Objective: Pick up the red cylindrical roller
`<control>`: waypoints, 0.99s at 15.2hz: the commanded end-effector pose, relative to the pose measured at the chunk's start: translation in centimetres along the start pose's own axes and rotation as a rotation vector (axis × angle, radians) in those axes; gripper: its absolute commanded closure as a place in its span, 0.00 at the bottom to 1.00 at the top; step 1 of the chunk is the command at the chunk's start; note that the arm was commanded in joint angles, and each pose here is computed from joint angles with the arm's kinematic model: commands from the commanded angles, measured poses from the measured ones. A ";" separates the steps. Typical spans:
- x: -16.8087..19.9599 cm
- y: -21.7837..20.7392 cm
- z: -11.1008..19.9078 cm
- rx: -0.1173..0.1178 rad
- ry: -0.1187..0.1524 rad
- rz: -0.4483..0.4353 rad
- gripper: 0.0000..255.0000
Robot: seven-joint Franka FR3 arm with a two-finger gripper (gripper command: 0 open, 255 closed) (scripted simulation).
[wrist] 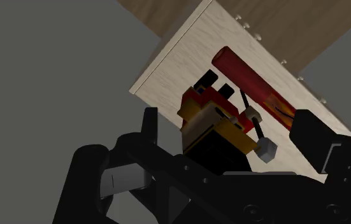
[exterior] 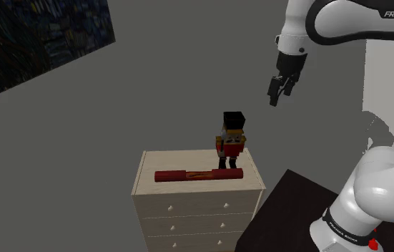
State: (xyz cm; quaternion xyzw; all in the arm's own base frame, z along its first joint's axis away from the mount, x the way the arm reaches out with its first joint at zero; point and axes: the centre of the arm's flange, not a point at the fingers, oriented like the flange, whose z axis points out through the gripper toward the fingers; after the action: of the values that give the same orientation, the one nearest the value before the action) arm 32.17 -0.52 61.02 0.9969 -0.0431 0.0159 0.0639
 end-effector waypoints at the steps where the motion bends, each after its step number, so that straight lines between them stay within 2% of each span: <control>1: 0.0 0.0 0.0 0.000 0.000 0.000 0.00; 15: 9.6 -6.3 14.1 0.051 0.002 -0.321 0.00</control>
State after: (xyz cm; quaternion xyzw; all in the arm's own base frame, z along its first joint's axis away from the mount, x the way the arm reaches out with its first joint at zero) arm 41.81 2.74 47.86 0.9936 0.1049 0.0080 0.0420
